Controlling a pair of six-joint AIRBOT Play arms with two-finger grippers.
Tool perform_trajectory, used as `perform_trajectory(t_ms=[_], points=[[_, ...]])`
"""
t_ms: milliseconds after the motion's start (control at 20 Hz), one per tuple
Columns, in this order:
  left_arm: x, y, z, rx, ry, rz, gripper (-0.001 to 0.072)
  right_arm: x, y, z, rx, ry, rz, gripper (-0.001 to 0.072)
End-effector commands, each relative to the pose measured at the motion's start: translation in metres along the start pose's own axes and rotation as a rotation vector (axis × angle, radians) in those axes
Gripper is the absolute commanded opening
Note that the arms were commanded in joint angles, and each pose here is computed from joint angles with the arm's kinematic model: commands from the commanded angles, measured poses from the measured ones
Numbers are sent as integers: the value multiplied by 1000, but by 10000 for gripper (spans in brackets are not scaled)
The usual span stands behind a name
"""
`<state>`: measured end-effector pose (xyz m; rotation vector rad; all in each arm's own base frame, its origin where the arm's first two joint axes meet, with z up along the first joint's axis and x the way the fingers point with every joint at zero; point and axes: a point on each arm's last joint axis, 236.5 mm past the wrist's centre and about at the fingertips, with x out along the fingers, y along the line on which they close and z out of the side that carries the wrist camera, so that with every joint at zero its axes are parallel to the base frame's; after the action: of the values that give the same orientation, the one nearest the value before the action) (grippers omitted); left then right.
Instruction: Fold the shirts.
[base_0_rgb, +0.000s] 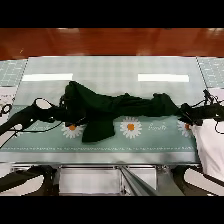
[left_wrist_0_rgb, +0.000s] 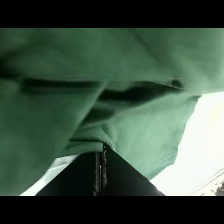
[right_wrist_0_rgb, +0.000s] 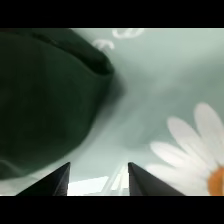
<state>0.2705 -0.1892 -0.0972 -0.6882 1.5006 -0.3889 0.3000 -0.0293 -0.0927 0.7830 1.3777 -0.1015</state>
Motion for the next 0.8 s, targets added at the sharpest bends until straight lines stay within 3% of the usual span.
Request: perform_trajectory(t_ms=[0,300,350,400,450,600,750], points=[[-1,-6,1,8,1,-16,19,13,20,21,53,-18,106,417],[-2,-7,4,10,-6,-16,19,43,45,32,68,49,186,390],[-3,-8,7,13,-14,-17,19,48,51,31,49,61,186,276],[-5,-12,12,21,-27,-21,19,49,58,32,15,62,187,90],[-12,-18,22,31,-50,-32,19,46,67,35,-35,55,195,25],[-69,-56,70,95,-160,-107,19,-5,107,61,-187,19,246,25],[-190,-117,130,240,-447,-172,18,-123,173,113,-369,-268,277,24]])
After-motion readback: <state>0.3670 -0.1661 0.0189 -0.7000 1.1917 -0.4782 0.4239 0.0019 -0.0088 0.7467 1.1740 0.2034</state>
